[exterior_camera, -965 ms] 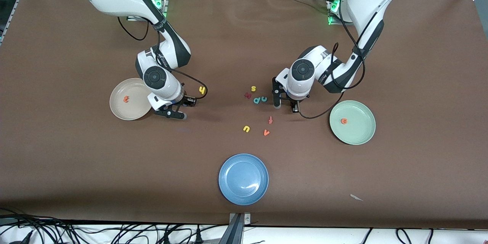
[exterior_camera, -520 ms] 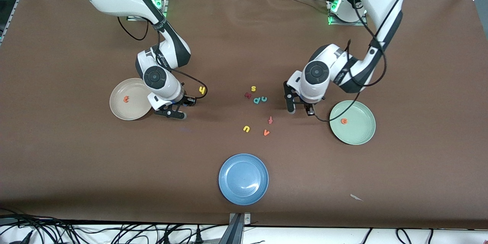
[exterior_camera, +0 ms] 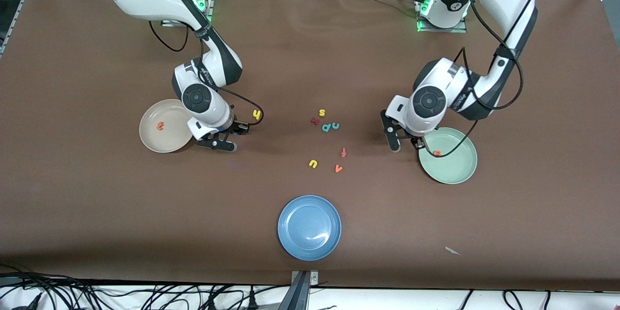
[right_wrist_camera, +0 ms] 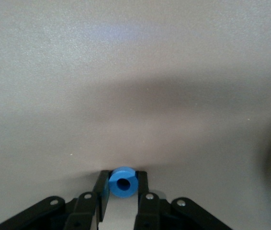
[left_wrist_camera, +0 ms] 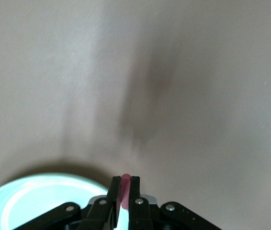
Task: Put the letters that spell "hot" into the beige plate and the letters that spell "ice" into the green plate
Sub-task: 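Drop the pink piece on the green plate while the right gripper drops blue o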
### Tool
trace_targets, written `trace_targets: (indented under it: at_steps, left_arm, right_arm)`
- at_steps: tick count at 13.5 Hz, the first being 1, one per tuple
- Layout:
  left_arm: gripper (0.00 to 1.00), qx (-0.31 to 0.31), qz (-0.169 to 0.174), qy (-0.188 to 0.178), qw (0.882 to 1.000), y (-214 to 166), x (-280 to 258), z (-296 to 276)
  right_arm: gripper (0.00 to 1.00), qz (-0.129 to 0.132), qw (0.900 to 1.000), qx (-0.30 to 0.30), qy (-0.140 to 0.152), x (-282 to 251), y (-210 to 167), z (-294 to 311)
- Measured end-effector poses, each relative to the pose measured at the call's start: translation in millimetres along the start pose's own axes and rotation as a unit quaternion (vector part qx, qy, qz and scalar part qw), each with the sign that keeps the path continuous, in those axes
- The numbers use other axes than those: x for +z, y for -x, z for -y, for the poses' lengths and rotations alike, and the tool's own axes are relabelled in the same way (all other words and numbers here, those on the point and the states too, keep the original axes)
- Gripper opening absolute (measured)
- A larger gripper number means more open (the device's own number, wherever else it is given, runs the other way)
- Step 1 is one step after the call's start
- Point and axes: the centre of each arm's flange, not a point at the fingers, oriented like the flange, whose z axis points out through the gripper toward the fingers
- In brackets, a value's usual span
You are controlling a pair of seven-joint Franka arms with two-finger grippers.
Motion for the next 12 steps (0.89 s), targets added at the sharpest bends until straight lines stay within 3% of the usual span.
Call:
trace_targets:
  at_steps: [3,7,12]
  left_arm:
    - [0.1,-0.017,0.011,0.007,1.0,24,1,14]
    - [0.1,-0.019,0.026,0.015,0.999,69,19,39]
    - [0.1,-0.025,0.015,-0.003,1.0,107,32,68]
  right_arm:
    - [0.28,-0.004,1.0,0.008,0.006,-24,-9,-8]
    - [0.28,0.007,0.999,0.003,0.043,-87,-36,-64]
    - [0.28,0.065,0.994,-0.037,0.083,-64,-52,-173]
